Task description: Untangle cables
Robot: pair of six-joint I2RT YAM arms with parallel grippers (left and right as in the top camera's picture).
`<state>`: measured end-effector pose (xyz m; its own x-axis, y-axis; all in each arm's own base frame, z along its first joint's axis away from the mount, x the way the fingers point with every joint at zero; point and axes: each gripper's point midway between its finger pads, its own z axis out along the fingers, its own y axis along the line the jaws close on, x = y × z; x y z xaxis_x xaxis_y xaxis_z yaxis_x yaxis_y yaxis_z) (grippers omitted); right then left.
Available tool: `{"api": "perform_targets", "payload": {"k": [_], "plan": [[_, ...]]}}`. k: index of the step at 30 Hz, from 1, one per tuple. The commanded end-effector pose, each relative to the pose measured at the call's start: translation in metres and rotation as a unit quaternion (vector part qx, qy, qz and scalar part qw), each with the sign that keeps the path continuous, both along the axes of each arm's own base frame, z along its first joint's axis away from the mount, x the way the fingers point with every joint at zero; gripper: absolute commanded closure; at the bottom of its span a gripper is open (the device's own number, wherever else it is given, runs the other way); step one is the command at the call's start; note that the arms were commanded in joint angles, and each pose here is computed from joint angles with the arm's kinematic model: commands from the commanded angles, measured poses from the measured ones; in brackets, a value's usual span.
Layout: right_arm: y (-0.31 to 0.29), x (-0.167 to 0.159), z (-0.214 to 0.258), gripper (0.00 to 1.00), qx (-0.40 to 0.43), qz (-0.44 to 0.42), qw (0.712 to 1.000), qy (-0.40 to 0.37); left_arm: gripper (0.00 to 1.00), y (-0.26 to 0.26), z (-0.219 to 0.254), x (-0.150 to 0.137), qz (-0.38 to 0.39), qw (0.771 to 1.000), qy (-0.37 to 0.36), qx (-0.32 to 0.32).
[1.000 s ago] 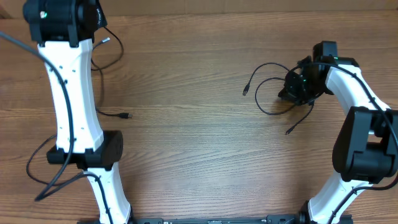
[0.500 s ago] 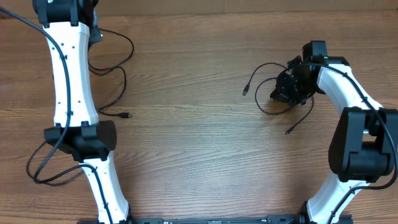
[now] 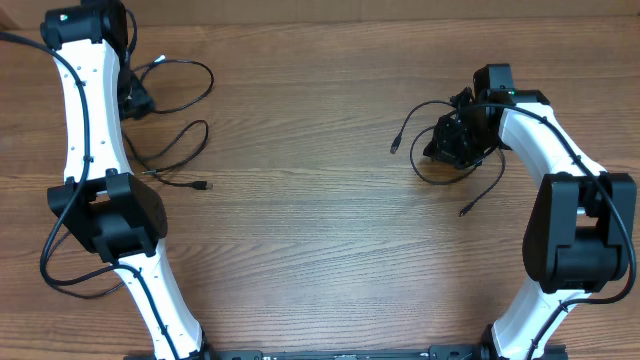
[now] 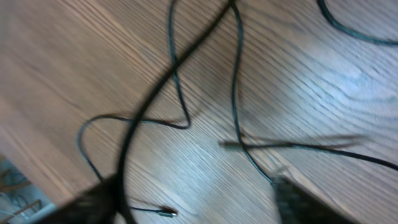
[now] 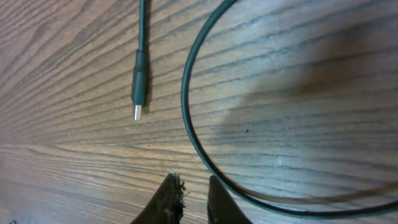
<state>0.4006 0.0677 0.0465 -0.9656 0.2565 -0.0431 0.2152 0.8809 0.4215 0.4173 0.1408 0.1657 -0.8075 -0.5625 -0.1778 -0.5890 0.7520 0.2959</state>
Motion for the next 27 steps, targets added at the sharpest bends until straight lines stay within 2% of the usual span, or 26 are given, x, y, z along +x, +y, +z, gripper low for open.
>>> {"api": "perform_targets", "payload": {"k": [1,5,8,9,12,17,19,21,22,24,27], "plan": [[0.001,0.002,0.008,0.81,0.002,0.002,1.0,-0.013,0.12,-0.017,-0.012,0.003,-0.023,0.998,0.003,-0.057],[0.0,0.002,0.007,0.75,-0.003,0.001,1.0,-0.014,0.07,-0.052,-0.017,0.016,-0.115,0.981,-0.015,-0.157],[-0.004,0.002,0.005,0.71,-0.016,-0.001,1.0,-0.013,0.05,-0.072,-0.016,0.021,-0.147,0.966,-0.03,-0.209],[-0.005,0.002,0.005,0.7,-0.017,-0.001,1.0,-0.013,0.0,-0.073,-0.016,0.021,-0.146,0.966,-0.031,-0.212],[-0.005,0.002,0.005,0.57,-0.017,-0.001,1.0,-0.013,0.01,-0.072,-0.016,0.023,-0.146,0.966,-0.035,-0.209],[-0.007,0.002,0.005,0.43,-0.022,-0.002,1.0,-0.013,0.0,-0.08,-0.015,0.03,-0.159,0.958,-0.053,-0.232],[-0.01,0.003,0.003,0.41,-0.032,-0.004,0.999,-0.013,0.0,-0.102,-0.01,0.034,-0.204,0.934,-0.069,-0.284],[-0.012,0.003,0.003,0.36,-0.039,-0.005,0.999,-0.013,0.0,-0.132,0.002,0.037,-0.269,0.888,-0.101,-0.36],[-0.012,0.003,0.003,0.31,-0.04,-0.005,0.999,-0.013,0.0,-0.146,0.009,0.037,-0.295,0.863,-0.117,-0.392],[-0.012,0.003,0.002,0.25,-0.04,-0.006,0.999,-0.013,0.0,-0.163,0.021,0.035,-0.324,0.827,-0.14,-0.438],[-0.013,0.002,0.002,0.16,-0.041,-0.005,0.999,-0.011,0.01,-0.175,0.029,0.031,-0.325,0.807,-0.148,-0.471]]}}
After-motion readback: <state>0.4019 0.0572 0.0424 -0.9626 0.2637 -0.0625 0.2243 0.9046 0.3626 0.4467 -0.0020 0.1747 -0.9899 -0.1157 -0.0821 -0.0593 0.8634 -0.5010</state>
